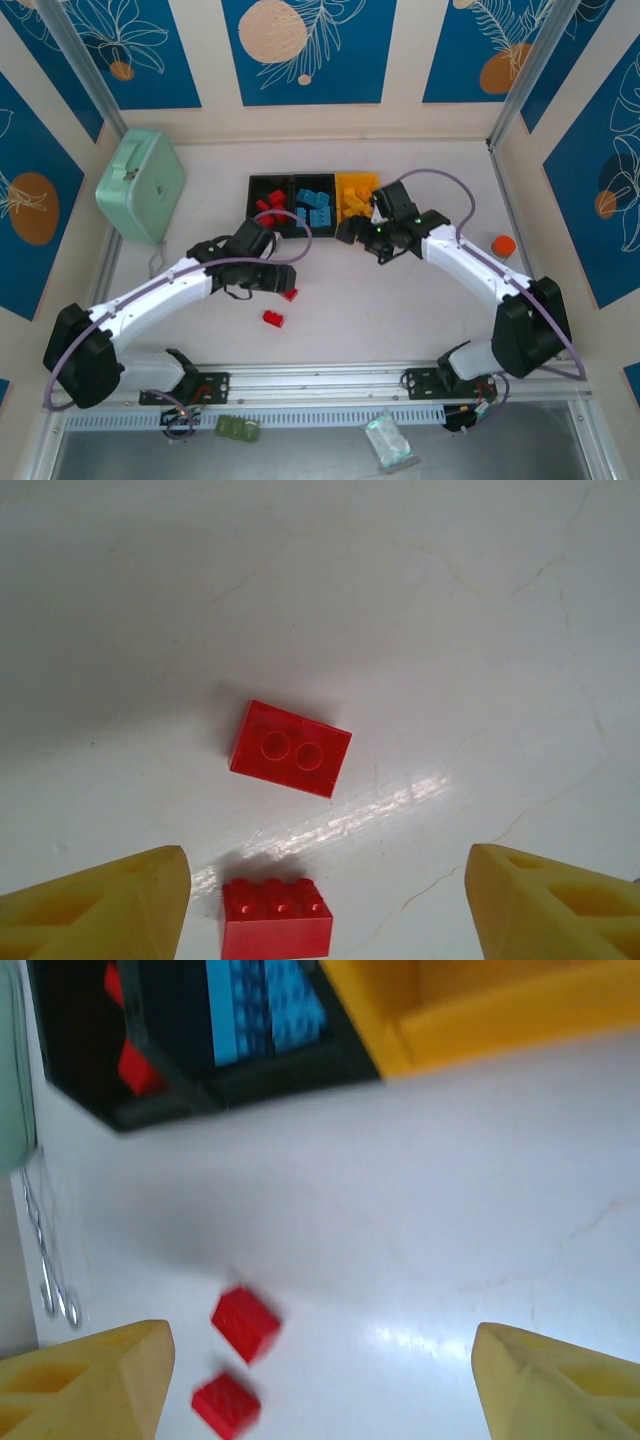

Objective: Sort the legos into containers by color
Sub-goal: Pick up the lego from the center of the table.

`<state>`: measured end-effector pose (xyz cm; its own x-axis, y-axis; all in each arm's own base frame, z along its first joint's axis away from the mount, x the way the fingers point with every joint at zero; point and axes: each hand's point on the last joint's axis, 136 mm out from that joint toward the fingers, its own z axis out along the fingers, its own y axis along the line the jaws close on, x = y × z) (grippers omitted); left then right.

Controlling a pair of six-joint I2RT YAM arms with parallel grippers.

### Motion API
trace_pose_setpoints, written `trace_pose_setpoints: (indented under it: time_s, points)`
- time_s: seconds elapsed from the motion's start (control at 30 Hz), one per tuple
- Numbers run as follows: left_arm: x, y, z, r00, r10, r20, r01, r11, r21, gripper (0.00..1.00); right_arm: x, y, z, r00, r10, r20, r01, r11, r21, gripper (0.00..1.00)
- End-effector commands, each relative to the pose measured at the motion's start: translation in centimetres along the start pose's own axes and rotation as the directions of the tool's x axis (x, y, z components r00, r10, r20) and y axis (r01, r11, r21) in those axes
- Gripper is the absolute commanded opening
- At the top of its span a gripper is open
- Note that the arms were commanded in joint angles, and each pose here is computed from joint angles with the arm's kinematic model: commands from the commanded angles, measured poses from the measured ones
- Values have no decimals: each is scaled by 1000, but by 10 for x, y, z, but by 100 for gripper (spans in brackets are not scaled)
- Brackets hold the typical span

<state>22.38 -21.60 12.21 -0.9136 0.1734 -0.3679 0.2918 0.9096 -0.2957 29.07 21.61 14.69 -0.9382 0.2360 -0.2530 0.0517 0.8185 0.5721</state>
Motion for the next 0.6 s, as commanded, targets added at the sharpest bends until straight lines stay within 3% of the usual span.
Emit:
trace_pose_setpoints:
  time_s: [0.0, 0.2, 0.37, 0.57]
  points:
    - [6, 3, 1, 987, 139, -78, -142, 989, -36, 71, 45, 13, -11, 987, -108, -116, 88, 983, -162, 78]
    - [5, 7, 26, 966, 199, -165, -211, 975, -62, 71, 97, -9, -25, 977, -101, -186, 59, 975, -216, 78]
    - [3, 13, 43, 956, 220, -194, -242, 965, -97, 81, 118, -27, -33, 981, -66, -182, 27, 978, -208, 79]
    - [5, 15, 67, 944, 229, -237, -256, 962, -90, 83, 131, -45, -31, 982, -16, -187, -19, 983, -184, 79]
